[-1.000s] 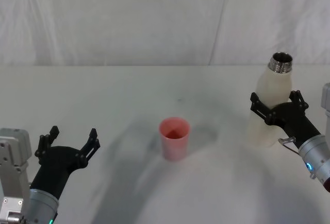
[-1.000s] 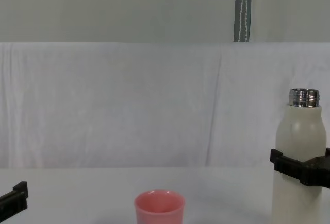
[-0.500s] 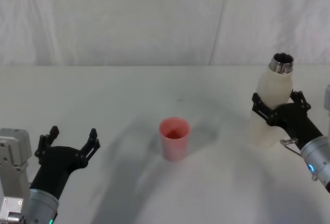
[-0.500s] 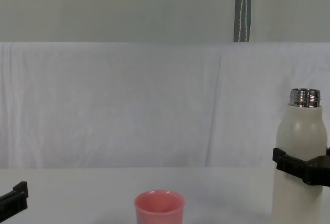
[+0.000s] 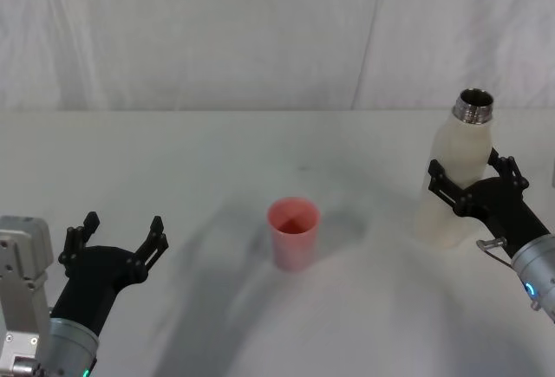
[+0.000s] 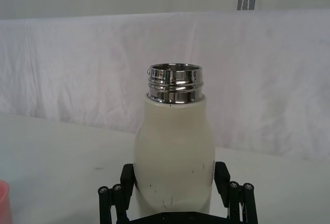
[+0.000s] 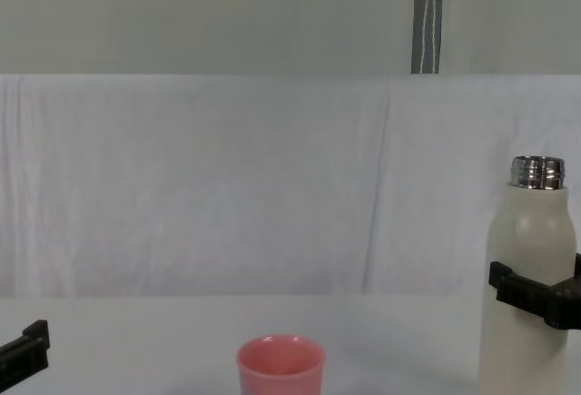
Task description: Grasp the thermos with one hand and pour water into the cup lid.
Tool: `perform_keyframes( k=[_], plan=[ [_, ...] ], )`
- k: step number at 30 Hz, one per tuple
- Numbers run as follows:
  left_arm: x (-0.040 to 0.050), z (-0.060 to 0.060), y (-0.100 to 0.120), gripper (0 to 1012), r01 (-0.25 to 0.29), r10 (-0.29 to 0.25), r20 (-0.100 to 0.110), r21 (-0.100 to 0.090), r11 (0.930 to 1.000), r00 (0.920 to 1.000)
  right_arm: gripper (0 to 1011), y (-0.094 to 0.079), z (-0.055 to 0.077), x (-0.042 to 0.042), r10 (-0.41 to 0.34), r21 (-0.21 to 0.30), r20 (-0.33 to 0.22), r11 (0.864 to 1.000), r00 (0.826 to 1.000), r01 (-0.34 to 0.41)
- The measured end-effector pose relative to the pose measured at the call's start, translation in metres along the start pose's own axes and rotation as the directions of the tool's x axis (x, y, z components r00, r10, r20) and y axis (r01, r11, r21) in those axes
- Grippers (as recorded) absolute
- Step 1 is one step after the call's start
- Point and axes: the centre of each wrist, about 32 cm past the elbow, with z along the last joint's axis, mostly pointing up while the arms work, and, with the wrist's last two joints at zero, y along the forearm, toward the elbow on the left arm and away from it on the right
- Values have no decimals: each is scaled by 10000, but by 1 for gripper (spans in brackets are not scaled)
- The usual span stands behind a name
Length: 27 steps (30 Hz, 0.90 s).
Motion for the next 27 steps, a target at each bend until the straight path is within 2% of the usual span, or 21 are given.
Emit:
perform_keyframes(
  k=[27],
  plan=[
    [0,0,0,1001,1,-1,0,0,10000,10000,1001,-211,47,-67,-39,-74,116,10000,9999,39]
  ],
)
